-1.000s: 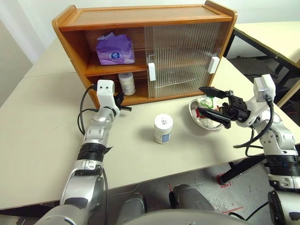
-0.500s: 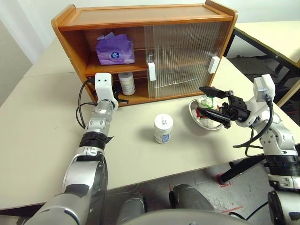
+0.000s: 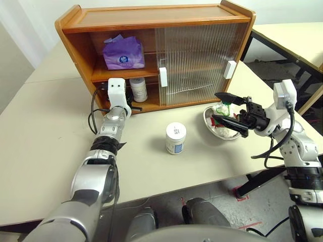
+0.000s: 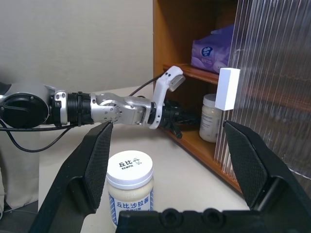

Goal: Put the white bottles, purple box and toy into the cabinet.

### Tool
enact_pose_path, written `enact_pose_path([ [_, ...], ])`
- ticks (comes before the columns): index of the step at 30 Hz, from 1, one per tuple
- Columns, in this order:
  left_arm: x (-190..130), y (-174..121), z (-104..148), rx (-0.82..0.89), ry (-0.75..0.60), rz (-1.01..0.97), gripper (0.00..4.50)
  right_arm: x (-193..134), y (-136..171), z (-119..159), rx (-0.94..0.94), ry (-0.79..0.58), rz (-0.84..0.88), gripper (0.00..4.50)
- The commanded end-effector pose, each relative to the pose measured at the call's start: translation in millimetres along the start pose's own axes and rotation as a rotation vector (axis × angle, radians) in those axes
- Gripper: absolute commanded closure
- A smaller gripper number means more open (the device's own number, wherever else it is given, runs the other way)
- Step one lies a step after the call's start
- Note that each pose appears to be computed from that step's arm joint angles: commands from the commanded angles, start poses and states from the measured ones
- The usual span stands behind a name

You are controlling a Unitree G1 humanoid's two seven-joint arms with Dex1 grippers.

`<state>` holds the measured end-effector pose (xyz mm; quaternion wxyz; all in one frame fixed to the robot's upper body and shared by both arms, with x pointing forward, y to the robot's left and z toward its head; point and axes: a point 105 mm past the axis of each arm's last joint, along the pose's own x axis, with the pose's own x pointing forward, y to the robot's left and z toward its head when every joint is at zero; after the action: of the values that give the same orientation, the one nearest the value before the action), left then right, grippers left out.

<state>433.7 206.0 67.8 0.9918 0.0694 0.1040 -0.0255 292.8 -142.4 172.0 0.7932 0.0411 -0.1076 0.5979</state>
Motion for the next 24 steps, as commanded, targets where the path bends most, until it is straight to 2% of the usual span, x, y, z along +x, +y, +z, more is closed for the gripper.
enact_pose_path([
  [1, 3, -10, 4, 0.009, -0.012, -0.047, 4.47, 0, 1, 3, -0.008, 0.006, 0.007, 0.0],
  [12, 5, -27, 3, 0.034, -0.011, -0.136, 4.47, -2, -1, 4, -0.014, 0.018, 0.009, 0.0],
  [24, 6, -30, 1, 0.049, -0.012, -0.185, 4.47, -3, 1, 5, -0.011, 0.02, 0.008, 0.0],
])
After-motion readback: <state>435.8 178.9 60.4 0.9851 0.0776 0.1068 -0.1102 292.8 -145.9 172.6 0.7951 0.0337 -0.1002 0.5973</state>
